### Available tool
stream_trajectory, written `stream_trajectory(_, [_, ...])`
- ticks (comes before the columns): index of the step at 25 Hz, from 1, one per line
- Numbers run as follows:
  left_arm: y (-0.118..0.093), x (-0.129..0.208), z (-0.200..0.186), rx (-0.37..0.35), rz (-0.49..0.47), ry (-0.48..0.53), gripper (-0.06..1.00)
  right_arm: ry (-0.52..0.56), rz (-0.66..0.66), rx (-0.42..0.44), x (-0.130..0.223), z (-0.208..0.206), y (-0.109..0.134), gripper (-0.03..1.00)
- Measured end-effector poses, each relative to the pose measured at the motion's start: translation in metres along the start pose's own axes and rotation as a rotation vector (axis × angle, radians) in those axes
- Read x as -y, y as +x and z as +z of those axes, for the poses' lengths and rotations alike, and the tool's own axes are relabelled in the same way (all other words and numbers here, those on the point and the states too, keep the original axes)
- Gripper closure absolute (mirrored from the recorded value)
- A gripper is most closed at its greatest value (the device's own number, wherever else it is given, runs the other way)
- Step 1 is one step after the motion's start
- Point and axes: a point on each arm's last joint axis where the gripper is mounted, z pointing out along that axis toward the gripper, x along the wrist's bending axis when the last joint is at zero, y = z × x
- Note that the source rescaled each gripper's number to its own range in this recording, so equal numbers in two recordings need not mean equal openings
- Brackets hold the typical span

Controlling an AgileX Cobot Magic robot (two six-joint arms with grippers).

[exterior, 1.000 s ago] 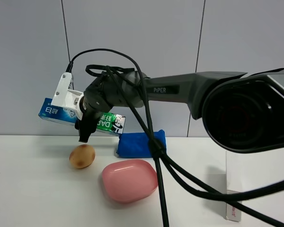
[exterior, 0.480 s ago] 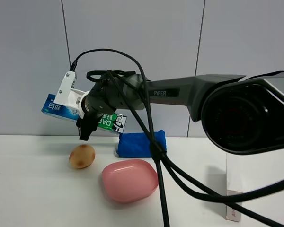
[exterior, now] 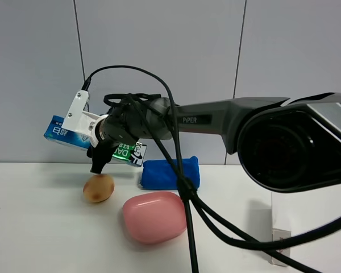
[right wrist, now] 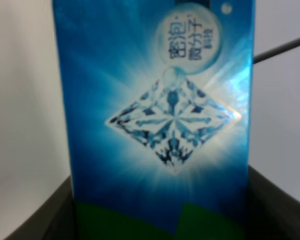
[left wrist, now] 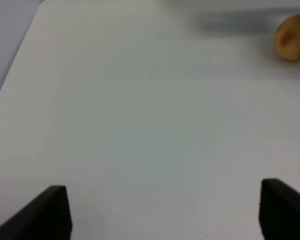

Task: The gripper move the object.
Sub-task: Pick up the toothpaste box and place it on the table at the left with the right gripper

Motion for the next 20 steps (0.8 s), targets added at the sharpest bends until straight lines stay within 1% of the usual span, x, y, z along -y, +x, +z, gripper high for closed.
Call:
stream_trajectory(6, [0.0,0.0,0.0,0.0,0.0,0.0,-0.06,0.017,0.001,-0.011,0.0043,0.0027,0.0041,0.97])
stream_trajectory(11, [0.0,0.0,0.0,0.0,0.0,0.0,-0.06,0.022,0.042,-0.01,0.0061,0.003,0.003,0.96])
stream_trajectory(14, [0.0,0.0,0.0,0.0,0.0,0.0,-0.06,0.022,0.061,-0.01,0.0061,0.003,0.003,0.85])
stream_trajectory(15, [0.0,0.0,0.0,0.0,0.0,0.0,-0.06,0.022,0.061,-0.01,0.0061,0.003,0.003,0.83])
stream_trajectory(17, [0.0,0.0,0.0,0.0,0.0,0.0,-0.06,0.022,0.053,-0.007,0.0062,0.003,0.0028,0.81])
stream_trajectory(20, [0.0,0.0,0.0,0.0,0.0,0.0,-0.06,0.019,0.037,-0.001,0.0059,0.003,0.0023,0.81])
